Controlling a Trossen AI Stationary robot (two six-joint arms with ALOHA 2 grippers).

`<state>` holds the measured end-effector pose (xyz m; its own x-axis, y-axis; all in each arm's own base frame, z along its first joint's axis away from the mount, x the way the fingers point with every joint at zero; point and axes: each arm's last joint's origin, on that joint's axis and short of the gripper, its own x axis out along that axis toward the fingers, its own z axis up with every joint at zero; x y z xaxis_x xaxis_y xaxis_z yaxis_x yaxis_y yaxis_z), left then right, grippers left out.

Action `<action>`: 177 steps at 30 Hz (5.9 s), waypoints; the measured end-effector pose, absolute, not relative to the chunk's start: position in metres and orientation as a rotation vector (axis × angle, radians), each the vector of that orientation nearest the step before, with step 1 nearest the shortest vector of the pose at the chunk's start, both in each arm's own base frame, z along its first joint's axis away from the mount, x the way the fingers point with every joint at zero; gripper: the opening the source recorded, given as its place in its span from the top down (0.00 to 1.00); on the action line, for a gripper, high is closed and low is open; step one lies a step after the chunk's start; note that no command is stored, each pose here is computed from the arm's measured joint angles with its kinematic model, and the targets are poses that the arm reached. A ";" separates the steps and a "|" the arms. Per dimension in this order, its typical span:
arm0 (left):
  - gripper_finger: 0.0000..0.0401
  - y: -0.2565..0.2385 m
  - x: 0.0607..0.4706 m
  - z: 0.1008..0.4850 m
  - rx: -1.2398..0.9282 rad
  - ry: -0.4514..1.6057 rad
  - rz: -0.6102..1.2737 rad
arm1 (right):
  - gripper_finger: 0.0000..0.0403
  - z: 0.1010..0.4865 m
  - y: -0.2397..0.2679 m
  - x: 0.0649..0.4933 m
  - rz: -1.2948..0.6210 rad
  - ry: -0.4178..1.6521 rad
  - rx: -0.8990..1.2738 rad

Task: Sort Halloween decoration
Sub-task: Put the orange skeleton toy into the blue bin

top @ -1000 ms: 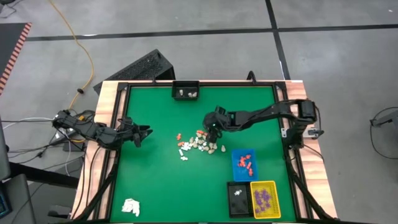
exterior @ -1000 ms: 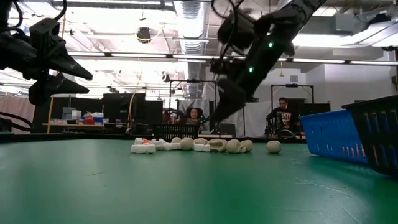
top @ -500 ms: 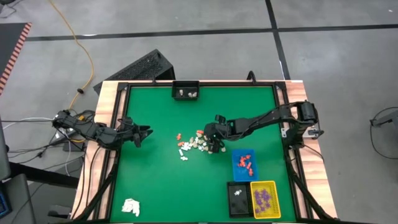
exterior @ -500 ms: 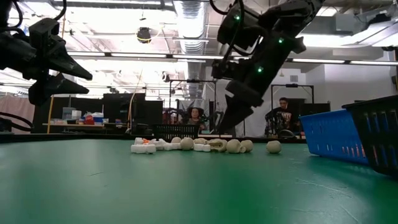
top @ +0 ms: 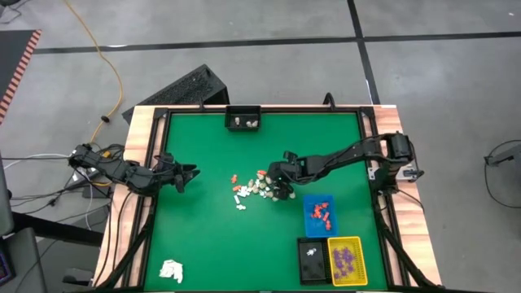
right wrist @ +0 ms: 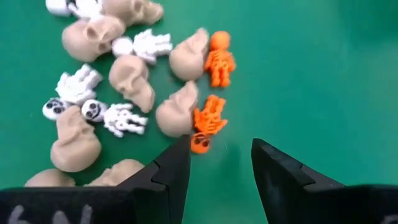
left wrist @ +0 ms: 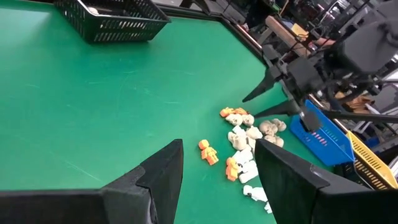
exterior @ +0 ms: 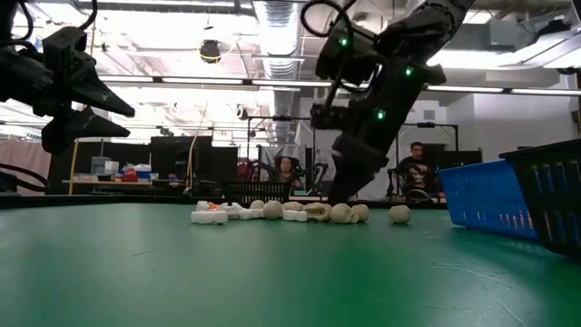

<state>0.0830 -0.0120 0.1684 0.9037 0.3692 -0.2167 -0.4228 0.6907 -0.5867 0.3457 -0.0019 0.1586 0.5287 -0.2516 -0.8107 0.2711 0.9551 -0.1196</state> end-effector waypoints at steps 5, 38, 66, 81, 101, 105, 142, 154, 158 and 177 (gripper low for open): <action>0.53 -0.012 0.083 0.168 -0.677 0.084 0.443 | 0.56 0.146 -0.001 0.349 -0.314 0.994 0.018; 0.53 -0.012 0.083 0.168 -0.686 0.087 0.432 | 0.73 0.140 -0.031 0.357 -0.273 0.951 0.082; 0.53 -0.012 0.083 0.168 -0.685 0.084 0.440 | 0.98 0.264 0.002 0.289 -0.196 0.775 0.102; 0.53 -0.012 0.083 0.168 -0.695 0.082 0.438 | 0.98 0.285 0.070 0.222 -0.168 0.928 0.279; 0.53 -0.012 0.083 0.168 -0.684 0.081 0.443 | 0.98 0.274 0.108 0.186 -0.350 1.062 0.452; 0.53 -0.012 0.083 0.169 -0.684 0.081 0.443 | 0.98 0.270 0.110 0.189 -0.370 1.076 0.453; 0.53 -0.012 0.083 0.168 -0.685 0.084 0.439 | 0.58 0.260 0.098 0.205 -0.381 1.134 0.387; 0.53 -0.012 0.083 0.168 -0.685 0.083 0.438 | 0.58 0.277 0.064 0.251 -0.233 0.820 0.287; 0.53 -0.013 0.083 0.168 -0.690 0.095 0.417 | 0.58 0.285 0.050 0.262 -0.214 0.720 0.239; 0.53 -0.014 0.084 0.168 -0.712 0.105 0.393 | 0.58 0.239 0.039 0.332 -0.114 0.622 0.043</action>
<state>0.0836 -0.0136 0.1684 0.9219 0.3152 -0.2253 -0.3855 0.6876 -0.6153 0.3316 0.0394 0.2392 0.8064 -0.0937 -0.5839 0.1193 0.9928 0.0054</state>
